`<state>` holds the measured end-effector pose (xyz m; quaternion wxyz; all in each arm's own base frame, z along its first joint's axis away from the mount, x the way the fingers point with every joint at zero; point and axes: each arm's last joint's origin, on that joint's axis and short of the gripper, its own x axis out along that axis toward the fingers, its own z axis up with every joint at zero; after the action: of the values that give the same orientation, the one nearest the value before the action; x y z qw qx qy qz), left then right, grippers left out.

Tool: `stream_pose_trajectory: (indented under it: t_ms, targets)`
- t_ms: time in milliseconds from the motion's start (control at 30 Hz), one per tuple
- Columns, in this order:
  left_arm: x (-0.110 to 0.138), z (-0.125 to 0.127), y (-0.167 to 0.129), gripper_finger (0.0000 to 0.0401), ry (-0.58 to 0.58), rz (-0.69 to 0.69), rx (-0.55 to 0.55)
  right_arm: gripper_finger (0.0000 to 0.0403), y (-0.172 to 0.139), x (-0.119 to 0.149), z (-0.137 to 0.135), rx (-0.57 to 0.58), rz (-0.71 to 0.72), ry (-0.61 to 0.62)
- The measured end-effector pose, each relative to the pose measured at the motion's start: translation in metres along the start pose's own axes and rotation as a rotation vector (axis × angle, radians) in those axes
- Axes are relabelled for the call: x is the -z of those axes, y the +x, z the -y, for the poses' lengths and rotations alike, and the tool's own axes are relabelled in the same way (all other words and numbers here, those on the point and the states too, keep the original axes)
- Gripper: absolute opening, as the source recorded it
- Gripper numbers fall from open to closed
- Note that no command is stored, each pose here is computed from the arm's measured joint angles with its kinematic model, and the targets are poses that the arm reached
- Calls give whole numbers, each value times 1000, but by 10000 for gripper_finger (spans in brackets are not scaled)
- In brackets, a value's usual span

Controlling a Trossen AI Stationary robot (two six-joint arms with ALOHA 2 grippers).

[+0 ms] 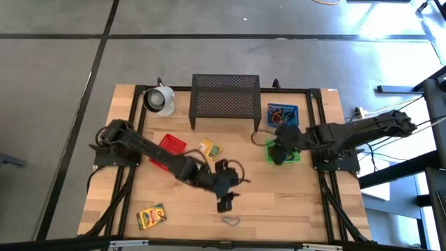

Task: Pick & Place Office Desk Supplies
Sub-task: Put the blue rubber band into the blue bin

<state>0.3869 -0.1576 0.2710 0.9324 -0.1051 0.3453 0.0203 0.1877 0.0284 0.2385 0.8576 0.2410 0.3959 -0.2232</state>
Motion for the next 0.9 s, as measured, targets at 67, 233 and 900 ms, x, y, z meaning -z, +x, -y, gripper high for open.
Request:
stream_pose_trajectory:
  t_ms: [67,233,900]
  targets:
    - [11,11,8,210,2,47,13,212,-3,6,-6,-17,2,-23]
    - [46,34,30,210,83,-21,34,212,-10,20,-18,-50,3,-63]
    - [127,52,102,208,370,-268,156,213,-16,32,-26,-83,-6,-94]
